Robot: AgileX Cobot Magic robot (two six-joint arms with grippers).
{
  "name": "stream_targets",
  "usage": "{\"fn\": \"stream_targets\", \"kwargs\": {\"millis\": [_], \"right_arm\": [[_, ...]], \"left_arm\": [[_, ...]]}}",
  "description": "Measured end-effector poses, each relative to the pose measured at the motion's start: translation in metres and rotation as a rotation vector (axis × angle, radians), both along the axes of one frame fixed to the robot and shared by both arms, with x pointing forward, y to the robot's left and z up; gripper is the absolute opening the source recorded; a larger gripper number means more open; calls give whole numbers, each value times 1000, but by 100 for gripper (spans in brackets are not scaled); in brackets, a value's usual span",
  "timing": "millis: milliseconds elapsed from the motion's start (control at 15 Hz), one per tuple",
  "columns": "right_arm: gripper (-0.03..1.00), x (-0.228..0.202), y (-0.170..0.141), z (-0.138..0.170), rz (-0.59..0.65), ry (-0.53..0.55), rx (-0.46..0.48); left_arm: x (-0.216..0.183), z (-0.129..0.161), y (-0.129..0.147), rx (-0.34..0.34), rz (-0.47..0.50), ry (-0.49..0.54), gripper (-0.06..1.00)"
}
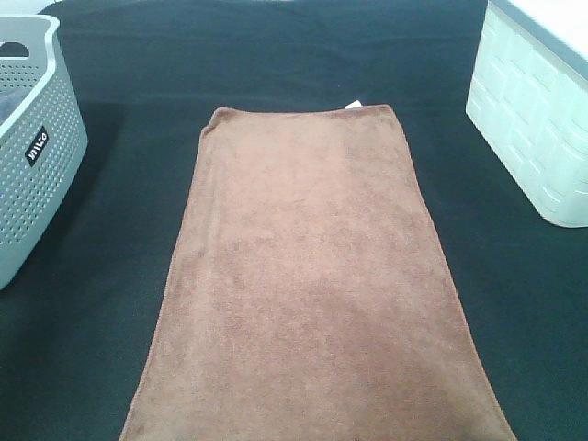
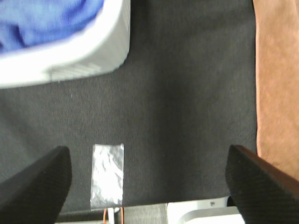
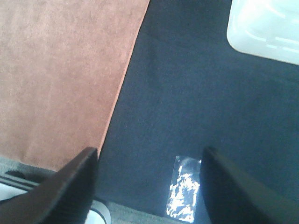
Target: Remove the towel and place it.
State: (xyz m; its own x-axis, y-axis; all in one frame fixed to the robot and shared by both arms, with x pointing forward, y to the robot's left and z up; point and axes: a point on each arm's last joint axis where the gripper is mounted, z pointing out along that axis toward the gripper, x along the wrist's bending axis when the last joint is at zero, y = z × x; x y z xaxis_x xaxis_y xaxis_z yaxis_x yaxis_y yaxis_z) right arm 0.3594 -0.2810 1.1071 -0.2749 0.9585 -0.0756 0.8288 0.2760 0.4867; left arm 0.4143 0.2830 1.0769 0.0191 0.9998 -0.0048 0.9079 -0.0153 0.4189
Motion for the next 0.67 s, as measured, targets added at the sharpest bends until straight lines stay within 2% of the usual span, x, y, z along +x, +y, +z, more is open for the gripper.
{"fn": "stream_targets", "kwargs": {"millis": [333, 533, 667], "right_arm": [[58, -57, -8, -35, -6, -77, 15], [58, -78, -11, -58, -6, -103, 19], [58, -88, -12, -62, -5, -159, 35]], "left_arm": [[-79, -37, 10, -16, -2, -125, 84], [-108, -26, 14, -36, -1, -290, 84], [-124, -24, 16, -37, -8, -376, 83]]}}
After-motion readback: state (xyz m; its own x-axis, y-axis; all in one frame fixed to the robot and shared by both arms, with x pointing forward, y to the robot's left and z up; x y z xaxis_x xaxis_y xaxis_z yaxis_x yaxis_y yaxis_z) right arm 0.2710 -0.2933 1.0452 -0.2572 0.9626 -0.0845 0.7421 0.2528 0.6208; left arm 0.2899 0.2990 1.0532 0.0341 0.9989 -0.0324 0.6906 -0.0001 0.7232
